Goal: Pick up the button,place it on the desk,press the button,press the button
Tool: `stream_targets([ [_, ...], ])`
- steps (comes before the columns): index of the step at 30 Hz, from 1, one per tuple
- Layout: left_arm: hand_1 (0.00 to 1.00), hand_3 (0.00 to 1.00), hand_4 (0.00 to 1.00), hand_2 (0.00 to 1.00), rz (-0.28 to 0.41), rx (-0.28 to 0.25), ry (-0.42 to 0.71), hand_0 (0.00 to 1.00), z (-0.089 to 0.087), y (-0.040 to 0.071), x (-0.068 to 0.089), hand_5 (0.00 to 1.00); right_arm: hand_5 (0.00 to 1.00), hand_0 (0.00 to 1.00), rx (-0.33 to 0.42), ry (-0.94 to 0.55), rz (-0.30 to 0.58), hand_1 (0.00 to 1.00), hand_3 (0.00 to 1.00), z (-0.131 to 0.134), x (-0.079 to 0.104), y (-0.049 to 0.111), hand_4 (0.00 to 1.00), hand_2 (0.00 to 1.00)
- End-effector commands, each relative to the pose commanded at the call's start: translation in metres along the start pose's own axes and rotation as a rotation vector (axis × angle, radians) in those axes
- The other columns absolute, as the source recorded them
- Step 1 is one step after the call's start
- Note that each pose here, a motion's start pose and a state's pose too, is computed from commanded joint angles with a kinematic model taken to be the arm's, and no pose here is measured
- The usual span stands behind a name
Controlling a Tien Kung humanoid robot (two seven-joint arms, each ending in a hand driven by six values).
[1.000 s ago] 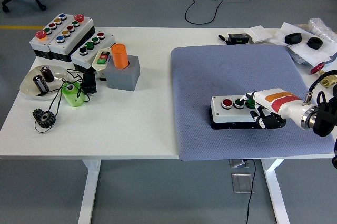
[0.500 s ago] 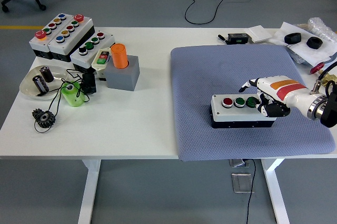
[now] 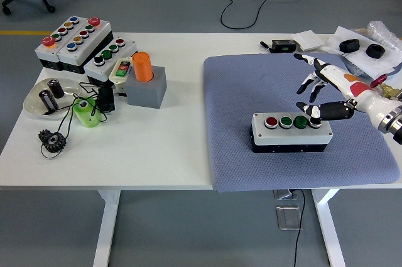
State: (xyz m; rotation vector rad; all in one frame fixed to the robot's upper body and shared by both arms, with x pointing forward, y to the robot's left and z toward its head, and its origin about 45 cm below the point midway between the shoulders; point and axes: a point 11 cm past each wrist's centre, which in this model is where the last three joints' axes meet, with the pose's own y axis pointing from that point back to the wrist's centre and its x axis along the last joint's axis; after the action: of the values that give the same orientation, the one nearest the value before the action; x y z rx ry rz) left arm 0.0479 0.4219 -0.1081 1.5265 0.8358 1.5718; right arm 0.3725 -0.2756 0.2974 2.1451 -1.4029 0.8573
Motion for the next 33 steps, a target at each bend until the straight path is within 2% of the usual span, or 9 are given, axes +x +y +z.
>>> stream_targets([
  [3,0.543,0.456,0.276,0.500,0.000,-0.001,0.003,0.602,0.000,0.000,0.000,0.987,0.147,0.754,0.017,-0.147,0.056,0.767,0.996,0.002,0.006,0.002,0.749,0.903],
  [4,0.541,0.456,0.276,0.501,0.000,-0.001,0.003,0.602,0.000,0.000,0.000,0.986,0.176,0.780,0.017,-0.195,0.067,0.793,0.947,0.003,0.008,0.002,0.752,0.910],
  [12,0.542,0.455,0.277,0.500,-0.002,0.000,0.001,0.602,0.000,0.000,-0.001,0.983,0.180,0.782,-0.022,-0.559,0.159,0.798,0.920,0.015,0.016,0.003,0.743,0.889],
  [25,0.541,0.454,0.278,0.500,0.001,-0.004,0.004,0.602,0.002,0.000,0.001,0.982,0.194,0.789,-0.072,-1.096,0.167,0.794,0.901,0.022,0.011,0.001,0.726,0.872],
  [33,0.540,0.453,0.279,0.500,0.003,-0.005,0.003,0.601,0.002,0.000,0.001,0.982,0.212,0.800,-0.084,-1.117,0.208,0.799,0.876,0.030,0.018,0.002,0.722,0.870],
])
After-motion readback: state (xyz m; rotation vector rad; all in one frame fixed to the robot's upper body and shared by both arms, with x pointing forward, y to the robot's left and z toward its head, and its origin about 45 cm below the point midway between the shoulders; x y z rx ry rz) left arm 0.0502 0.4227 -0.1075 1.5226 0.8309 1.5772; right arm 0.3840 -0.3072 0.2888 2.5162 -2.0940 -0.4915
